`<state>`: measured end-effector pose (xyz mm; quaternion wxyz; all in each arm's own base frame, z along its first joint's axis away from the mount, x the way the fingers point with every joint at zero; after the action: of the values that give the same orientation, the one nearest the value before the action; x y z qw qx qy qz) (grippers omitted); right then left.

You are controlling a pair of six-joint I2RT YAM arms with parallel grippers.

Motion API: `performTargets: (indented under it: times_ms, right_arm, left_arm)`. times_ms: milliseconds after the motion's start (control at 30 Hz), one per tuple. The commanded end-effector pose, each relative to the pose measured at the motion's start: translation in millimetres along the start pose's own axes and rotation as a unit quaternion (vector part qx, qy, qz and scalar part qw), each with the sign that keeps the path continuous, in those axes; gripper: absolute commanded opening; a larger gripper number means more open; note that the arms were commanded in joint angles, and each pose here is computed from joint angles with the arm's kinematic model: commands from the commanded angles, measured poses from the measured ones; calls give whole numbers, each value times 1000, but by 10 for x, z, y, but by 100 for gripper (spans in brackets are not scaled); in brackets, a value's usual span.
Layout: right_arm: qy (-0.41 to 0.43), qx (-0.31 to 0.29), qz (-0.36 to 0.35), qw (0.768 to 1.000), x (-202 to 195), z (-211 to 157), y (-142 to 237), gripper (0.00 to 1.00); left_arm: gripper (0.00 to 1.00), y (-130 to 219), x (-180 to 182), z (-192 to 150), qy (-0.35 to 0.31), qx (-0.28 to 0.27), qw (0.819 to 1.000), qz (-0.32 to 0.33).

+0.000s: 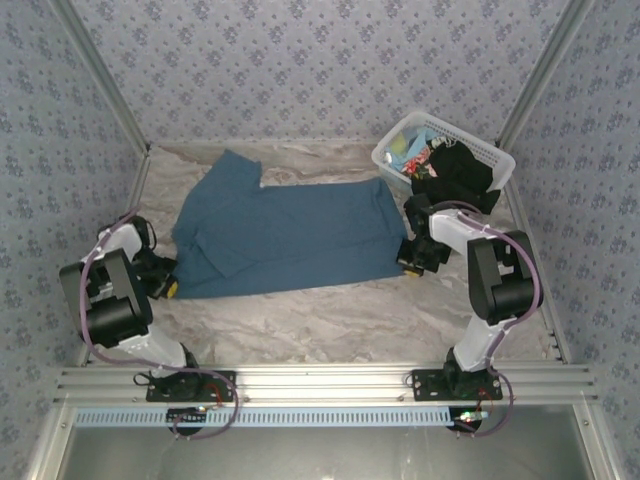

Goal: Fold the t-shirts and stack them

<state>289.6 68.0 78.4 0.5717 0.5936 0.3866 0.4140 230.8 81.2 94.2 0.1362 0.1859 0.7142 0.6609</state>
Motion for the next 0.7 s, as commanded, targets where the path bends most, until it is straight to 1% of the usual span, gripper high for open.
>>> performTargets:
  times_ms: [0, 67, 100, 167, 200, 267, 300, 367, 400, 433, 500, 567, 667]
  right_arm:
    - [-13, 11, -30, 999, -150, -107, 28, 0]
    - [-18, 14, -30, 999, -162, -133, 11, 0]
    - [-18, 16, -28, 999, -156, -144, 20, 5]
    - [-18, 5, -27, 999, -151, -122, 86, 25]
    - [-17, -4, -24, 1000, -140, -104, 149, 32]
    - [-11, -26, -21, 999, -118, -77, 300, 41]
    - [-8, -39, -20, 999, -106, -68, 383, 45]
    - [1, -62, -3, 998, -39, -57, 538, 50]
    - [14, -73, 20, 997, 29, -60, 607, 52]
    - [26, -83, 40, 995, 98, -66, 660, 52]
    - [64, -94, 99, 989, 321, -92, 743, 55]
    - [91, -86, 123, 985, 484, -130, 762, 55]
    - [123, -74, 140, 980, 652, -168, 746, 54]
  left_arm:
    - [0, 41, 163, -148, 9, 0, 1000, 26]
    - [0, 40, 181, -164, 12, -1, 1000, 26]
    - [3, 60, 172, -160, 8, -2, 1000, 25]
    - [18, 184, 115, -133, -6, -23, 999, 23]
    - [27, 290, 63, -127, -16, -40, 999, 17]
    - [38, 492, -61, -165, -37, -70, 997, 1]
    - [41, 586, -138, -208, -47, -80, 996, -13]
    - [45, 702, -301, -331, -68, -86, 993, -41]
    - [47, 717, -394, -418, -76, -79, 992, -59]
    - [47, 699, -497, -502, -85, -64, 991, -83]
    - [47, 555, -756, -736, -97, -10, 986, -135]
    - [48, 410, -962, -922, -100, 26, 980, -170]
    - [48, 232, -1090, -1059, -93, 45, 981, -163]
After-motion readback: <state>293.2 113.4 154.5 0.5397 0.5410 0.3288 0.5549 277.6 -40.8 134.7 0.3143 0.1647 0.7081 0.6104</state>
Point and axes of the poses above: each hand's point on the last joint's axis, 136 mm out from that joint toward the fingers, its own y axis back along the fingers, its own x axis along the line the jaws close on, z = x × y, the point moved 6 cm from there along y, back along the fingers, and after that the axes turned 1 degree about -y, right-handed, at the moved point
